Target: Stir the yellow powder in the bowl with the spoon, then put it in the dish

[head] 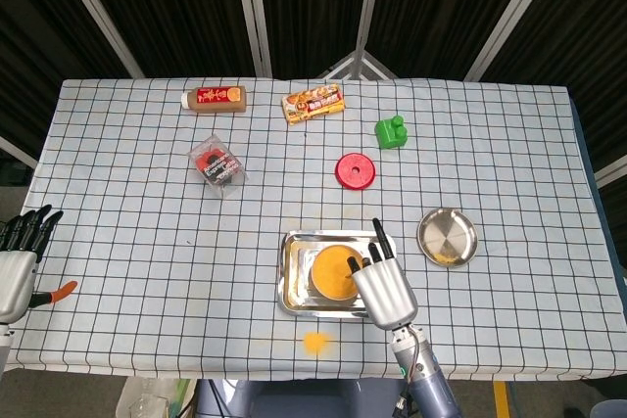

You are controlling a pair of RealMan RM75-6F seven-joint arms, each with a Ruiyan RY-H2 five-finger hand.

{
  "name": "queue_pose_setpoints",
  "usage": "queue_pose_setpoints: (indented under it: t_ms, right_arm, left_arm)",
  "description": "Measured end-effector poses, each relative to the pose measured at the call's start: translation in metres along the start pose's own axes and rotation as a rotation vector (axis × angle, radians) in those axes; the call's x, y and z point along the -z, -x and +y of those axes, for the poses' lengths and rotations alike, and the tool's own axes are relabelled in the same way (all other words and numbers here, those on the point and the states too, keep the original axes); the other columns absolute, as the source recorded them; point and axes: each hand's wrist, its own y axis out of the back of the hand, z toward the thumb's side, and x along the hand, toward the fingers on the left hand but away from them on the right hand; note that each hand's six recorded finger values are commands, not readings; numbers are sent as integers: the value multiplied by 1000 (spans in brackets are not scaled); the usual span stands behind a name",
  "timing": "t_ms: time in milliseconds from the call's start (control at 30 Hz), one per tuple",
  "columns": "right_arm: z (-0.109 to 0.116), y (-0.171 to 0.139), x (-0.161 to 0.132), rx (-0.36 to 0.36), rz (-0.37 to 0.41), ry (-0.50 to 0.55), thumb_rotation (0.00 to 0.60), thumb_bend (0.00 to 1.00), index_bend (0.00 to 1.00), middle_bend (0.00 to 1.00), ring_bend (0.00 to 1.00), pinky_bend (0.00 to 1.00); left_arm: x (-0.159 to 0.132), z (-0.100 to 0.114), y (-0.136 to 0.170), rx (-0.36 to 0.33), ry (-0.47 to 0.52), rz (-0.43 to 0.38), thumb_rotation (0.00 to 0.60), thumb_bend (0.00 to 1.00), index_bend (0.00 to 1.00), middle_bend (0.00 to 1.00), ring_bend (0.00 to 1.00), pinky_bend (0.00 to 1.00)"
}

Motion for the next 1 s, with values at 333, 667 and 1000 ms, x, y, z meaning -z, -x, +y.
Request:
queue_pose_setpoints:
  t_ms: [333,667,1000]
  right_arm:
    - [-14,-10,2,-52,-4,2,600,754,915,778,404,0]
    - [-22,-3,-3,-55,-8,29,600,756,916,779,416,0]
    - [-17,16,-12,-12,-4,55,600,758,916,779,418,0]
  left_arm:
    - [0,0,0,1,-1,1,600,0,0,0,0,0]
    - [1,0,-1,1,-1,3,600,0,0,0,0,0]
    - [1,-1,-1,4,-2,4,600,0,0,0,0,0]
